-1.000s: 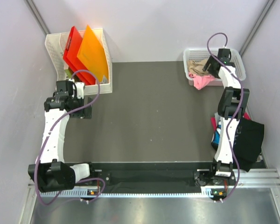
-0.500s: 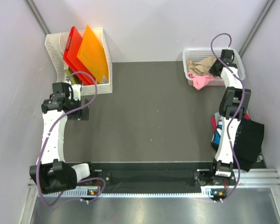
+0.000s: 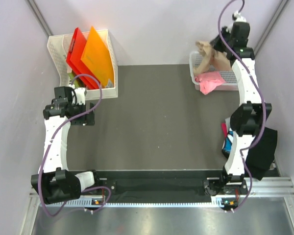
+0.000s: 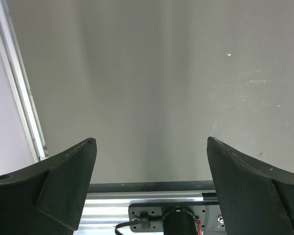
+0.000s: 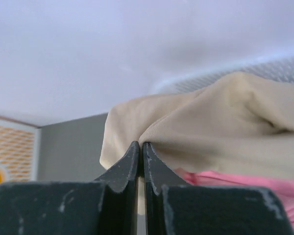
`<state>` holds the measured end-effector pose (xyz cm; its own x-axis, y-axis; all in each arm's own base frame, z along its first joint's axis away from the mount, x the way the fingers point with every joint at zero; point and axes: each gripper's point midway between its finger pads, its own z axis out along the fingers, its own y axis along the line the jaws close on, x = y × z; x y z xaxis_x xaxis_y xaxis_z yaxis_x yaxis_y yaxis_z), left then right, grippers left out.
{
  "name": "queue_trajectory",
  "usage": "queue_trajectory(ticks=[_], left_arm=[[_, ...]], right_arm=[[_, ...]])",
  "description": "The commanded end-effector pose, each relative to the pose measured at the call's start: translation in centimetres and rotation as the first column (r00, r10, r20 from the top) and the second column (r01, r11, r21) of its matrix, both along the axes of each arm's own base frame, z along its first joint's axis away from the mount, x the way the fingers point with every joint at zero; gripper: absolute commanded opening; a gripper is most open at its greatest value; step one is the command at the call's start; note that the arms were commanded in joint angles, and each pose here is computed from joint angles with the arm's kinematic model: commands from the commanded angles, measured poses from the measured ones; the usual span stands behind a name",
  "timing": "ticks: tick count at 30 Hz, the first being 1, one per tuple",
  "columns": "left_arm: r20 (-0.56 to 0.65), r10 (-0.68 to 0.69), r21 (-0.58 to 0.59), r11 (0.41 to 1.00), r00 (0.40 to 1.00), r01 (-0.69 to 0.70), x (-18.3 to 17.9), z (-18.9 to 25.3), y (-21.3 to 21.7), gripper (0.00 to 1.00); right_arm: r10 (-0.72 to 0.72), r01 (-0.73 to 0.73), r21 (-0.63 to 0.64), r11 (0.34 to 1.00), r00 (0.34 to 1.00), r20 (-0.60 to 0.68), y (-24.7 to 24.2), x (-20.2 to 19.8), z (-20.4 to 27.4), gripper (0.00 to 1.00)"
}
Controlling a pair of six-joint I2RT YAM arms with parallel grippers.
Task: Fold and stack the t-shirts
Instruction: Grab crumpled tshirt from bin with the right arm, then move the tshirt to the center of the board
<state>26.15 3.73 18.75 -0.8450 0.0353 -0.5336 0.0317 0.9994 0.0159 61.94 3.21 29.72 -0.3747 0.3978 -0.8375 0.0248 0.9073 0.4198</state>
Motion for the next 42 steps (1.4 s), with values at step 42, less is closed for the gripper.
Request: queue_trajectory(ticks=[42], left_arm=[[0.284,-0.115,0.004,0.993,0.952,0.119,-2.7,8.5,-2.4,0.98]], right_arm=[[0.831,-0.863,-0.106,0.494,0.504,-0.234,31.0,-44.9,2.9,0.00]])
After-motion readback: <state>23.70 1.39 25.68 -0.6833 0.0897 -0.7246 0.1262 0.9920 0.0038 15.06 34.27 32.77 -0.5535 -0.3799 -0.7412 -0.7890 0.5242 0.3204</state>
